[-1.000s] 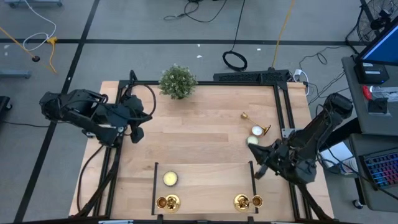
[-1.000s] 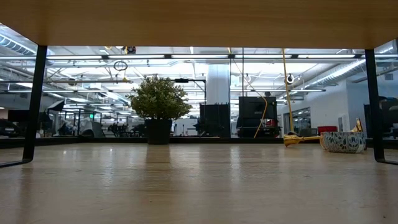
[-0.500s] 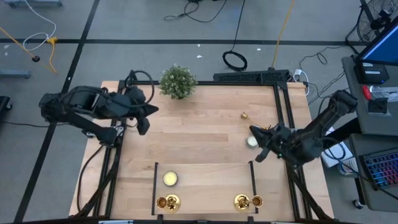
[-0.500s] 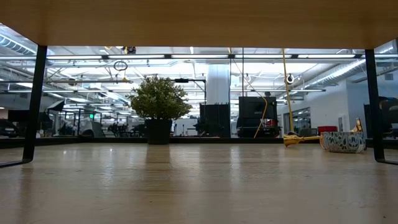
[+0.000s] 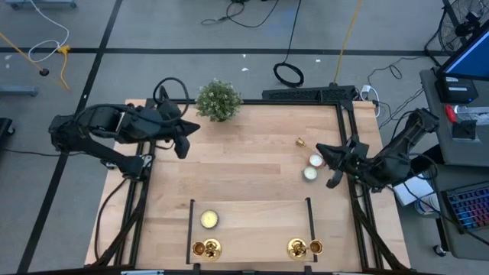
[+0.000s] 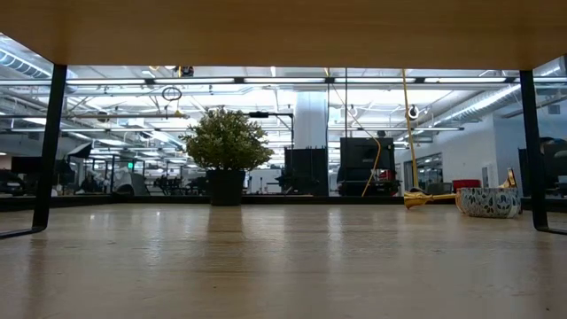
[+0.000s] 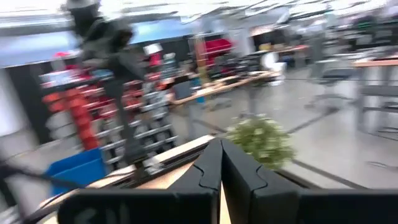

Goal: Pick & Place candle stick holders
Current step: Put the blue patterned scented candle on the shelf

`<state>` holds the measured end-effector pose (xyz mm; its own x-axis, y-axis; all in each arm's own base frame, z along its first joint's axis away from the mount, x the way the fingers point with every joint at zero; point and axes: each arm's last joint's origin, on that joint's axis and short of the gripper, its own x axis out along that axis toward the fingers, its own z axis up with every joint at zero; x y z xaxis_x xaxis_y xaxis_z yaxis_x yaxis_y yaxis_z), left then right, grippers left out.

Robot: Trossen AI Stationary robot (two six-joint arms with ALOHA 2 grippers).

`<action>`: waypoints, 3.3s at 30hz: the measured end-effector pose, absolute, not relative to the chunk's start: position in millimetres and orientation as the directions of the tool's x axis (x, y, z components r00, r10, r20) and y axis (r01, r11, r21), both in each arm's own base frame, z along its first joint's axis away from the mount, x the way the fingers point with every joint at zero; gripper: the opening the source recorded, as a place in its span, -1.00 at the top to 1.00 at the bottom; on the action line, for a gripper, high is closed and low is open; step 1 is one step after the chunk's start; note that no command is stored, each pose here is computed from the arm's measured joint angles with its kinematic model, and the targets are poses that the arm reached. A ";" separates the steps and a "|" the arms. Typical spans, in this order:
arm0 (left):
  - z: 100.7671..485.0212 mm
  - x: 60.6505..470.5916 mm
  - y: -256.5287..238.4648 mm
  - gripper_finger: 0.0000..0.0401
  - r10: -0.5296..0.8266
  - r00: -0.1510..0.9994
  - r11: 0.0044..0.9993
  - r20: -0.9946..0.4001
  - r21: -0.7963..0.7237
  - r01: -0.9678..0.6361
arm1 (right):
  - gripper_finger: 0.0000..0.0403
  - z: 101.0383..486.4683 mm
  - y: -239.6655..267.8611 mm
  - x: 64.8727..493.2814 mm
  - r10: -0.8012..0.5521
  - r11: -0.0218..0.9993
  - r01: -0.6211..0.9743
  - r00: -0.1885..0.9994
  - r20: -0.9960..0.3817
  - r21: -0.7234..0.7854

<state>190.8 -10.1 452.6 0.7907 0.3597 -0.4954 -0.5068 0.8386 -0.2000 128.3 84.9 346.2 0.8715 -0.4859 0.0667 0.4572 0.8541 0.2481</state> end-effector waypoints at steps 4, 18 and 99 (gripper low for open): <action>452.6 193.6 -6.0 0.99 0.378 0.785 0.835 -0.490 -0.186 -0.518 | 1.00 341.3 79.9 120.9 -0.349 0.913 0.327 0.936 0.049 0.243; 453.0 193.8 5.5 0.99 0.406 0.770 0.835 -0.492 -0.142 -0.531 | 1.00 311.8 61.6 103.5 -0.356 0.869 0.379 0.925 -0.132 0.318; 451.5 194.0 1.9 0.99 0.323 0.792 0.882 -0.518 -0.139 -0.450 | 0.46 220.7 -11.0 158.2 0.191 0.963 0.115 0.344 -0.919 0.243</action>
<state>194.0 1.9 451.5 0.7920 0.3229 -0.5182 -0.4504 0.8820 -0.1388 158.2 -11.0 220.7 0.3439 0.1906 -0.9194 0.1146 0.9633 0.2426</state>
